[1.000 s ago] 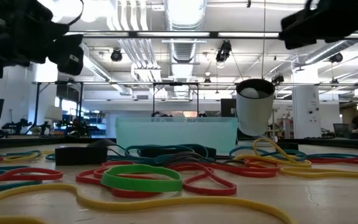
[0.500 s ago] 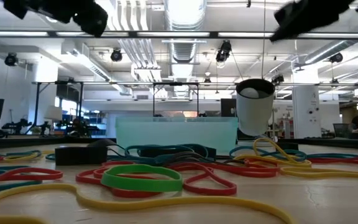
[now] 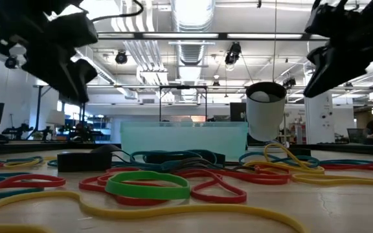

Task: Pick and place rubber bands into bin
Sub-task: Put the black rubber band into the green bin

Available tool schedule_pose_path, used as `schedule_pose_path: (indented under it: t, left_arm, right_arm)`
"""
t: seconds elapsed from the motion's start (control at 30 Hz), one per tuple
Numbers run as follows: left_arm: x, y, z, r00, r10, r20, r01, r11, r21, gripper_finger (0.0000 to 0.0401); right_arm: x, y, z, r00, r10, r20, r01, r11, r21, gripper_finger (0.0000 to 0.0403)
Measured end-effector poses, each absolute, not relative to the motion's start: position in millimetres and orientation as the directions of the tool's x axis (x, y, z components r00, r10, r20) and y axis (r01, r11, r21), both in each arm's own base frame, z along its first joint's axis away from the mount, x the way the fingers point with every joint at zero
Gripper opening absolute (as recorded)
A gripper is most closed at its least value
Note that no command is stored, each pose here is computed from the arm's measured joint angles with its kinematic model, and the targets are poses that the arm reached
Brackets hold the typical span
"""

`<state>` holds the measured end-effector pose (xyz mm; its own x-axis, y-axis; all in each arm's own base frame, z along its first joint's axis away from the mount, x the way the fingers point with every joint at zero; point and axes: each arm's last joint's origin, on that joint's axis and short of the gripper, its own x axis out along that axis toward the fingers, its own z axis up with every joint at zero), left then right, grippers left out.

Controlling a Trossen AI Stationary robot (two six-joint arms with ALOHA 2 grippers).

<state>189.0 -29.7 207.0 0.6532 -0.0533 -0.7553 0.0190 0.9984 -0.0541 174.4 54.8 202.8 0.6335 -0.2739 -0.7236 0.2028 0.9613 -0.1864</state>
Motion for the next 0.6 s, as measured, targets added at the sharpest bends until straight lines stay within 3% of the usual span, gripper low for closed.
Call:
schedule_pose_path:
  t: [0.1, 0.33, 0.5, 0.6]
  left_arm:
    - [190, -36, 200, 0.636, -0.016, -0.772, -0.029, 0.999, -0.045, 0.0121]
    - [184, -54, 211, 0.672, -0.091, -0.735, 0.019, 0.994, -0.106, 0.0121]
    - [179, -67, 217, 0.716, -0.133, -0.686, 0.085, 0.991, -0.103, 0.0121]
    - [176, -71, 219, 0.723, -0.131, -0.679, 0.097, 0.991, -0.088, 0.0121]
  right_arm:
    - [177, 51, 196, 0.654, -0.284, -0.701, 0.240, 0.957, -0.165, 0.0068]
    - [177, 40, 170, 0.581, -0.327, -0.746, 0.306, 0.936, -0.172, 0.0068]
    - [183, 45, 159, 0.567, -0.197, -0.800, 0.157, 0.979, -0.130, 0.0068]
    - [189, 47, 152, 0.548, -0.192, -0.814, 0.109, 0.981, -0.158, 0.0068]
